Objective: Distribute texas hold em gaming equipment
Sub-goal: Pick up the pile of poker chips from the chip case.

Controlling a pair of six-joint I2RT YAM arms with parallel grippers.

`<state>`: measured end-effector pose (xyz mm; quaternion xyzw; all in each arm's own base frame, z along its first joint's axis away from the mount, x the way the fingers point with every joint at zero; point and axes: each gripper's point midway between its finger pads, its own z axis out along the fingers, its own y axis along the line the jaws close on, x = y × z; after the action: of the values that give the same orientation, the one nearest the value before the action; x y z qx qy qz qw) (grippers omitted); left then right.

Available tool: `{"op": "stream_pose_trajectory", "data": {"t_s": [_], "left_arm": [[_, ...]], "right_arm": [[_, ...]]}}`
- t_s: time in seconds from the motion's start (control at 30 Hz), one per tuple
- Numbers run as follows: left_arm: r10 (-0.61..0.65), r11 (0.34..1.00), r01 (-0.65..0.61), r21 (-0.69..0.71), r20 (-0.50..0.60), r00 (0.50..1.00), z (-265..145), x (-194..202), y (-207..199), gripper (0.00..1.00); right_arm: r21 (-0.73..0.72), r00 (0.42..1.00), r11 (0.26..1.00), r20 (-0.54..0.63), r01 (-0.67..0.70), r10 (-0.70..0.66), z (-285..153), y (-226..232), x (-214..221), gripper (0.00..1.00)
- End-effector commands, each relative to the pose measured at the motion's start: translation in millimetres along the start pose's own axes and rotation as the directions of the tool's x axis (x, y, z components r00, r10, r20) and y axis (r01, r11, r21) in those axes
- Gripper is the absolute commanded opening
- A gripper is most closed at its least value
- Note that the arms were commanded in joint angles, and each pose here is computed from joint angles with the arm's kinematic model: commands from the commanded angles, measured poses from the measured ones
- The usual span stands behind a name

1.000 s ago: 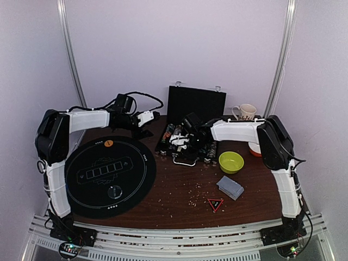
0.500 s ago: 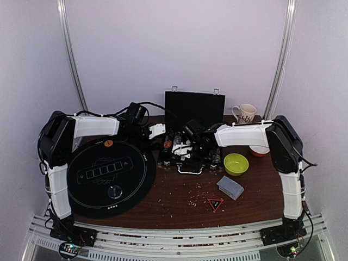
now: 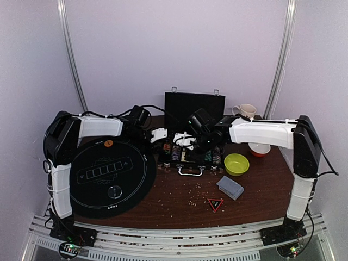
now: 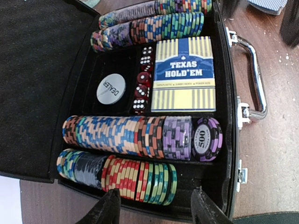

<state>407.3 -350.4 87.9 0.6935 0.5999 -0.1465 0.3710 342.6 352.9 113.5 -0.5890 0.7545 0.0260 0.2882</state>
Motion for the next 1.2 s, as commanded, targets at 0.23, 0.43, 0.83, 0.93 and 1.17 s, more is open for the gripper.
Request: {"op": "stream_pose_trajectory", "data": {"t_s": [0.23, 0.43, 0.83, 0.93, 1.17], "left_arm": [[0.039, 0.999, -0.039, 0.004, -0.079, 0.996, 27.7, 13.0, -2.6, 0.55], [0.056, 0.998, -0.060, -0.022, -0.142, 0.988, 39.8, 21.1, -0.5, 0.50], [0.094, 0.995, -0.099, -0.004, -0.273, 0.957, 36.8, 47.1, -6.6, 0.49], [0.083, 0.996, -0.082, 0.016, -0.253, 0.964, 37.8, 41.7, -10.0, 0.49], [0.095, 0.995, -0.094, 0.017, -0.210, 0.973, 30.2, 23.4, -20.6, 0.48]], "right_arm": [[0.115, 0.994, 0.988, 0.038, -0.108, 0.104, -42.7, -39.6, 23.0, 0.47], [0.123, 0.992, 0.985, 0.044, -0.123, 0.118, -47.9, -41.7, 25.4, 0.47], [0.145, 0.992, 0.981, 0.033, -0.126, 0.123, -50.7, -45.9, 26.3, 0.47], [0.148, 0.992, 0.981, 0.022, -0.128, 0.126, -49.2, -46.0, 29.0, 0.47], [0.143, 0.991, 0.980, 0.011, -0.136, 0.135, -47.2, -44.0, 32.1, 0.47]]}}
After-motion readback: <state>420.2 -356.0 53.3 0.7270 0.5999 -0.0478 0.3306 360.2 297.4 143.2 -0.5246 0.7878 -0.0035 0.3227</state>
